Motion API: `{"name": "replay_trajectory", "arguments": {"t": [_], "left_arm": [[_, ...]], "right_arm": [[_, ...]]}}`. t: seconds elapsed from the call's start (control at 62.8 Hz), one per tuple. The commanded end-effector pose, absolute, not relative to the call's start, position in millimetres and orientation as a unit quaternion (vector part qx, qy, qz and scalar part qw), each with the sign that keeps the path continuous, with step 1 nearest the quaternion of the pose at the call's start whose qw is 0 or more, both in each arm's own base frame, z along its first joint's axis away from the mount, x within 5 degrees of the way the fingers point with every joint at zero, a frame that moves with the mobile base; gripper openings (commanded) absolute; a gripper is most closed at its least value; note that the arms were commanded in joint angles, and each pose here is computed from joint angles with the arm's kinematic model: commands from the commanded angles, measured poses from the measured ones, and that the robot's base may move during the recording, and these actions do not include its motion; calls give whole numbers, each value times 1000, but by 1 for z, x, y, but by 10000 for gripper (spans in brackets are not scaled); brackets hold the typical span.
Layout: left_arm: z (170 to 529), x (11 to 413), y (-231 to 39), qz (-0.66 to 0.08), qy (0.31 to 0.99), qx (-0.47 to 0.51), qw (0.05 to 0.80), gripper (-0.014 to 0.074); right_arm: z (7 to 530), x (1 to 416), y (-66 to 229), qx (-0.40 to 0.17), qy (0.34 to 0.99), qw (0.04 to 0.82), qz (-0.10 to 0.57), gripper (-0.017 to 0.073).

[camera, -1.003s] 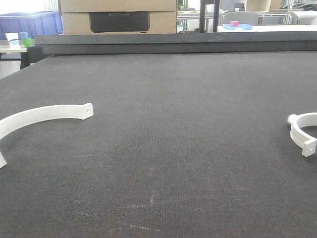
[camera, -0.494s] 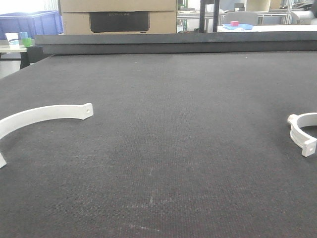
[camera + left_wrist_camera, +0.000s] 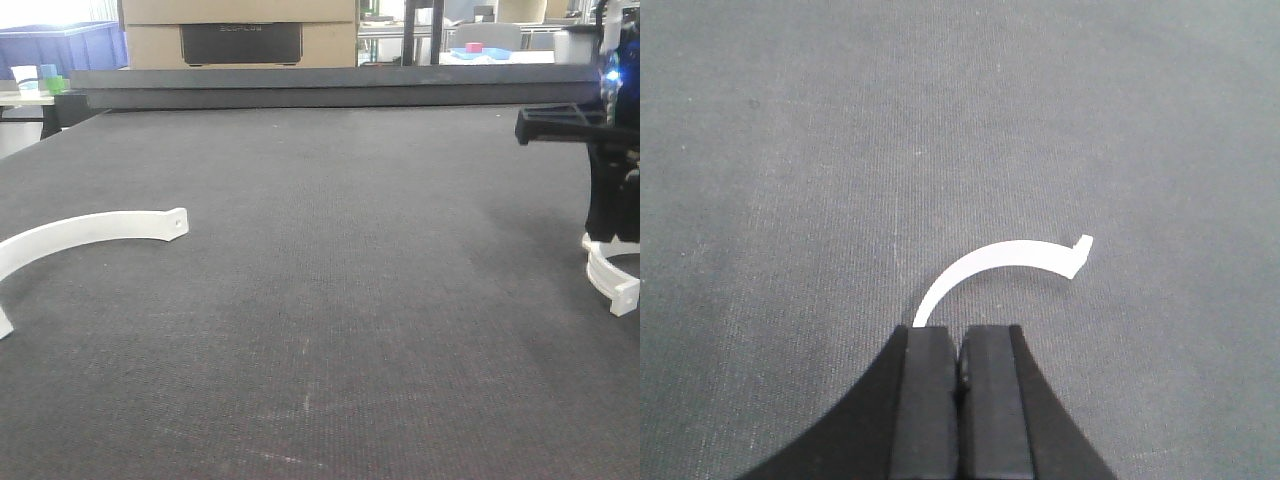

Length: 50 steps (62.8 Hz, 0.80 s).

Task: Grab PVC pipe and place in blue bin

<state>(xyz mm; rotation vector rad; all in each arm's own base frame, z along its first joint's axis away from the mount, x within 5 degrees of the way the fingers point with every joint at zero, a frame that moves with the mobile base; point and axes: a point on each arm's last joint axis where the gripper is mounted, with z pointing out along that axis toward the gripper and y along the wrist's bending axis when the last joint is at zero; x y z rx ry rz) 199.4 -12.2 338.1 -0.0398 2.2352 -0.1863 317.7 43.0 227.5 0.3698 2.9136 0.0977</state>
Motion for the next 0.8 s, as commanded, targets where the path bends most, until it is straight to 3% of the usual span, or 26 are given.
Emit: {"name": "replay_trajectory", "arguments": {"t": [0.0, 0.08, 0.143, 0.414, 0.78], "left_arm": [[339, 200, -12, -78, 895, -20, 438, -111], [339, 200, -12, -78, 895, -20, 438, -111], [339, 200, -12, -78, 895, -20, 438, -111], [339, 200, -12, -78, 895, -20, 438, -111], [339, 200, -12, -78, 895, -20, 438, -111]], "right_arm": [[229, 320, 42, 121, 986, 108, 28, 67], [230, 321, 43, 121, 986, 113, 29, 231], [229, 322, 43, 124, 985, 117, 34, 273], [215, 328, 46, 131, 985, 103, 43, 190], [206, 332, 47, 132, 986, 98, 41, 190]]}}
